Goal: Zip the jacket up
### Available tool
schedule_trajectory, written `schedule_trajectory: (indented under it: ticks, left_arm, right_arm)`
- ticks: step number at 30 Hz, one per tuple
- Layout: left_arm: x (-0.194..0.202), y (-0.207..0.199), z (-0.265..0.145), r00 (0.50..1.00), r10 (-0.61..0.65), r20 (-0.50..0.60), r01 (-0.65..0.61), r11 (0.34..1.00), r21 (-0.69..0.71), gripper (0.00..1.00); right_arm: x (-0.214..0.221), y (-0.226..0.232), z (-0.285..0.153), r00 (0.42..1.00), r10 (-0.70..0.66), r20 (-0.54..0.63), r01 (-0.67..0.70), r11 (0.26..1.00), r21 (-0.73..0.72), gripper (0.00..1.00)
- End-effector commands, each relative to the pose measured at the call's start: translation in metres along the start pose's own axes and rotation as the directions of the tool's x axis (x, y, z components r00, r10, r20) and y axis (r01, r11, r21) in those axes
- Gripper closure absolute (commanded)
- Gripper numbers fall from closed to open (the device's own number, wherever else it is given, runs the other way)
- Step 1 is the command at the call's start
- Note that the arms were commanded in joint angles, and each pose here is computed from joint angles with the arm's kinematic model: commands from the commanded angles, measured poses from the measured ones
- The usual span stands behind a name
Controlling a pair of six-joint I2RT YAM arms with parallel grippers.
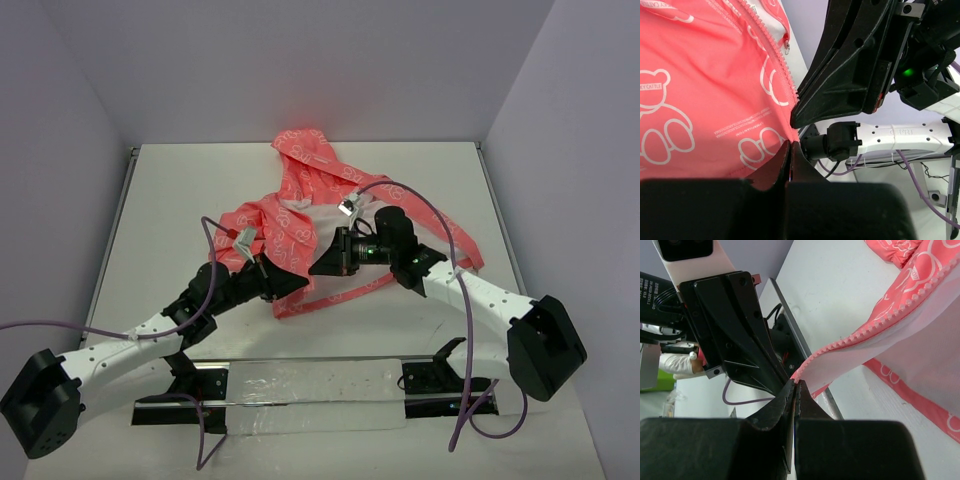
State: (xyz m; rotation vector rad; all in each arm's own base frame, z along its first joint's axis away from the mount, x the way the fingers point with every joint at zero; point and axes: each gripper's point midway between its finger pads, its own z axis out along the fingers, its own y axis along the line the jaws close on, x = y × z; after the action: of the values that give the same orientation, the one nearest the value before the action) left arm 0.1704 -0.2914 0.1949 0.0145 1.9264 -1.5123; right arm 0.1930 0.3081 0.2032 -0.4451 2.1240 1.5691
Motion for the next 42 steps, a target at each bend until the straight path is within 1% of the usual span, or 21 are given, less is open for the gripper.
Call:
schedule_trajectory:
  ticks: [1, 4, 7, 10, 11, 12, 13, 15, 17, 18, 20, 22, 24, 26, 29, 30, 32, 35, 38, 40, 42]
  left_arm:
    - [-0.016, -0.018, -0.002, 0.998, 0.025, 0.051, -0.027, 0.999, 0.039, 1.00]
    - [-0.017, -0.014, -0.003, 0.998, 0.025, 0.057, -0.026, 0.999, 0.019, 1.00]
    - [-0.015, -0.011, -0.002, 0.998, 0.019, 0.057, -0.020, 1.000, 0.008, 1.00]
    - [-0.016, -0.002, -0.003, 0.998, 0.013, 0.069, -0.011, 1.000, -0.023, 1.00]
    - [-0.016, 0.001, -0.003, 0.997, 0.008, 0.076, -0.006, 0.999, -0.037, 1.00]
    - [-0.017, 0.003, -0.003, 0.996, 0.008, 0.083, -0.004, 0.999, -0.046, 1.00]
    - [-0.016, 0.006, -0.004, 0.996, 0.004, 0.088, 0.001, 0.999, -0.053, 1.00]
    - [-0.020, 0.012, -0.006, 0.993, 0.001, 0.119, 0.008, 0.997, -0.072, 1.00]
    - [-0.023, 0.015, -0.007, 0.991, 0.001, 0.132, 0.010, 0.997, -0.081, 1.00]
    - [-0.024, 0.015, -0.007, 0.991, 0.006, 0.135, 0.005, 0.996, -0.086, 1.00]
    - [-0.027, 0.015, -0.005, 0.991, 0.022, 0.133, -0.009, 0.995, -0.095, 1.00]
    - [-0.030, 0.015, -0.003, 0.991, 0.038, 0.125, -0.025, 0.994, -0.105, 1.00]
    - [-0.031, 0.013, 0.000, 0.992, 0.047, 0.120, -0.035, 0.994, -0.103, 1.00]
    - [-0.035, 0.011, 0.002, 0.991, 0.058, 0.121, -0.044, 0.993, -0.110, 1.00]
    - [-0.039, 0.009, 0.006, 0.991, 0.064, 0.115, -0.051, 0.992, -0.112, 1.00]
    - [-0.042, 0.007, 0.009, 0.991, 0.067, 0.113, -0.055, 0.993, -0.108, 1.00]
    - [-0.042, 0.005, 0.012, 0.993, 0.075, 0.096, -0.064, 0.991, -0.113, 1.00]
    - [-0.041, 0.000, 0.018, 0.995, 0.079, 0.066, -0.072, 0.992, -0.105, 1.00]
    - [-0.040, -0.009, 0.019, 0.996, 0.071, 0.054, -0.068, 0.996, -0.064, 1.00]
    - [-0.043, -0.010, 0.018, 0.996, 0.071, 0.063, -0.066, 0.995, -0.071, 1.00]
    - [-0.050, -0.005, 0.018, 0.994, 0.088, 0.072, -0.079, 0.990, -0.116, 1.00]
  right_arm:
    - [-0.020, 0.019, 0.003, 0.997, -0.068, 0.043, 0.069, 0.997, -0.037, 0.98]
    - [-0.022, 0.017, 0.003, 0.996, -0.073, 0.048, 0.074, 0.997, -0.012, 0.88]
    - [-0.022, 0.015, 0.003, 0.996, -0.078, 0.045, 0.078, 0.997, 0.003, 0.67]
    - [-0.021, 0.008, -0.001, 0.995, -0.090, 0.033, 0.089, 0.995, 0.052, 0.37]
    - [-0.020, 0.004, -0.002, 0.995, -0.095, 0.030, 0.093, 0.993, 0.076, 0.32]
    - [-0.021, 0.000, -0.005, 0.994, -0.102, 0.033, 0.098, 0.989, 0.110, 0.29]
    - [-0.023, -0.011, -0.012, 0.995, -0.084, 0.044, 0.073, 0.975, 0.209, 0.25]
    - [-0.032, -0.022, -0.030, 0.991, -0.108, 0.080, 0.074, 0.936, 0.345, 0.20]
    - [-0.040, -0.033, -0.050, 0.984, -0.125, 0.130, 0.051, 0.884, 0.464, 0.18]
    - [-0.047, -0.047, -0.071, 0.974, -0.139, 0.177, 0.012, 0.818, 0.575, 0.15]
    - [-0.057, -0.081, -0.127, 0.945, -0.156, 0.286, -0.129, 0.628, 0.768, 0.13]
    - [-0.060, -0.105, -0.177, 0.910, -0.185, 0.370, -0.236, 0.504, 0.831, 0.13]
    - [-0.060, -0.120, -0.217, 0.869, -0.202, 0.452, -0.336, 0.431, 0.838, 0.13]
    - [-0.057, -0.132, -0.252, 0.813, -0.211, 0.543, -0.448, 0.370, 0.814, 0.14]
    - [-0.047, -0.149, -0.284, 0.746, -0.214, 0.630, -0.569, 0.288, 0.771, 0.14]
    - [-0.043, -0.157, -0.301, 0.707, -0.221, 0.672, -0.629, 0.239, 0.740, 0.14]
    - [-0.034, -0.170, -0.312, 0.671, -0.211, 0.711, -0.686, 0.188, 0.703, 0.14]
    - [-0.028, -0.182, -0.321, 0.614, -0.215, 0.760, -0.748, 0.152, 0.647, 0.12]
    - [-0.032, -0.186, -0.324, 0.610, -0.250, 0.752, -0.739, 0.165, 0.653, 0.09]
    - [-0.033, -0.194, -0.330, 0.619, -0.266, 0.739, -0.740, 0.119, 0.662, 0.06]
    - [-0.033, -0.202, -0.333, 0.652, -0.250, 0.716, -0.725, 0.068, 0.685, 0.05]
